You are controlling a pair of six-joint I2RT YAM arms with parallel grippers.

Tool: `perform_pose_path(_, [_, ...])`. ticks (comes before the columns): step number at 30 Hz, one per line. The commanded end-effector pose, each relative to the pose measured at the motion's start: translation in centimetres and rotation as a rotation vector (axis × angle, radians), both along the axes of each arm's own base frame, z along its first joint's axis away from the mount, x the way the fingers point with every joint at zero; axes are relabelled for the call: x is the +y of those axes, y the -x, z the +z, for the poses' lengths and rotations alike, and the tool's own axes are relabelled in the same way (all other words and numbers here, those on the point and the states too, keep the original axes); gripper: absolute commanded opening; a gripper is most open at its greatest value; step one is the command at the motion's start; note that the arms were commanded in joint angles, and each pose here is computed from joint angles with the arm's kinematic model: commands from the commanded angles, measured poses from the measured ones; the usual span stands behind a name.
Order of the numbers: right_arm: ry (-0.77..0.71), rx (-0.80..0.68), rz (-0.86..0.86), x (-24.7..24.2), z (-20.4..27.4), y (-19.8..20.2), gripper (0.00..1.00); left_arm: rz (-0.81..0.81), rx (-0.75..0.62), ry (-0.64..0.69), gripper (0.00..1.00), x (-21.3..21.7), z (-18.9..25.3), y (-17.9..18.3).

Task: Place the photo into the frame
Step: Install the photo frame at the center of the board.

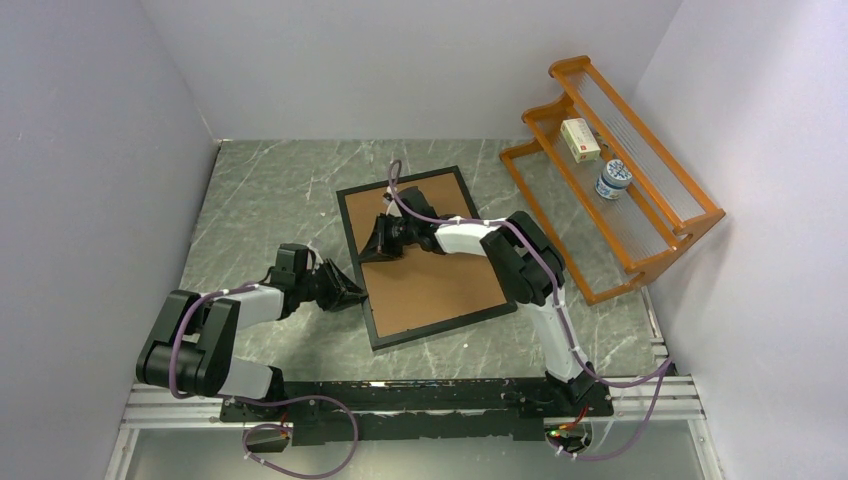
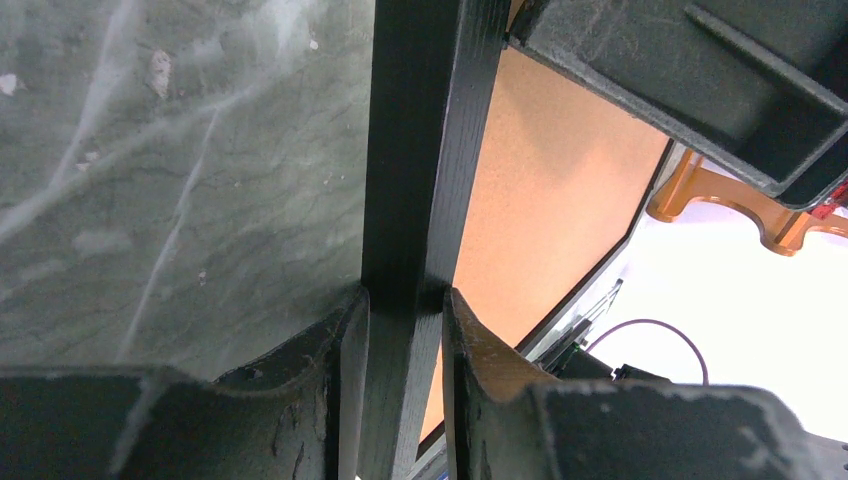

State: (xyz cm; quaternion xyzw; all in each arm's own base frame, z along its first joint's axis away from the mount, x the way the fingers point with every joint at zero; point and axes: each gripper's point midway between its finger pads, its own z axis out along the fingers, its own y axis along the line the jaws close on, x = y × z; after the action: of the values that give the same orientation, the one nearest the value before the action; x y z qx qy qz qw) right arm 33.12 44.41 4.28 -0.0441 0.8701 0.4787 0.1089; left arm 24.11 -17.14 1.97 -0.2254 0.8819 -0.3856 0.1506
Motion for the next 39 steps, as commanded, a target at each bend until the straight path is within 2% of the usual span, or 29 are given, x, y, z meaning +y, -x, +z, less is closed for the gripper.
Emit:
perform_pose_path(1, [0.156, 0.061, -0.049, -3.3, -5.4, -0.1, 0.07, 0.036, 0.209, -0.209, 0.23, 3.2, -5.8, 4.6])
perform_pose_path(8, [0.19, 0.043, -0.027, -3.9, -6.4, 0.5, 0.07, 0.039, 0.204, -0.21, 0.23, 3.2, -5.7, 4.5])
perform_pose_path(15, [0.288, -0.013, 0.062, -5.1, -8.4, 3.1, 0.07, 0.041, 0.195, -0.213, 0.23, 3.3, -5.6, 4.4])
perform_pose_path(27, [0.44, -0.023, 0.048, -7.7, -11.8, 3.5, 0.07, 0.043, 0.21, -0.221, 0.23, 3.5, -5.6, 4.8])
perform_pose_path(30, [0.492, -0.005, 0.014, -8.7, -12.9, 3.3, 0.1, 0.043, 0.212, -0.221, 0.23, 3.5, -5.5, 4.8])
perform_pose_path(39, [0.51, 0.074, -0.036, -10.4, -12.7, 2.2, 0.25, 0.048, 0.213, -0.232, 0.23, 3.6, -5.3, 4.8])
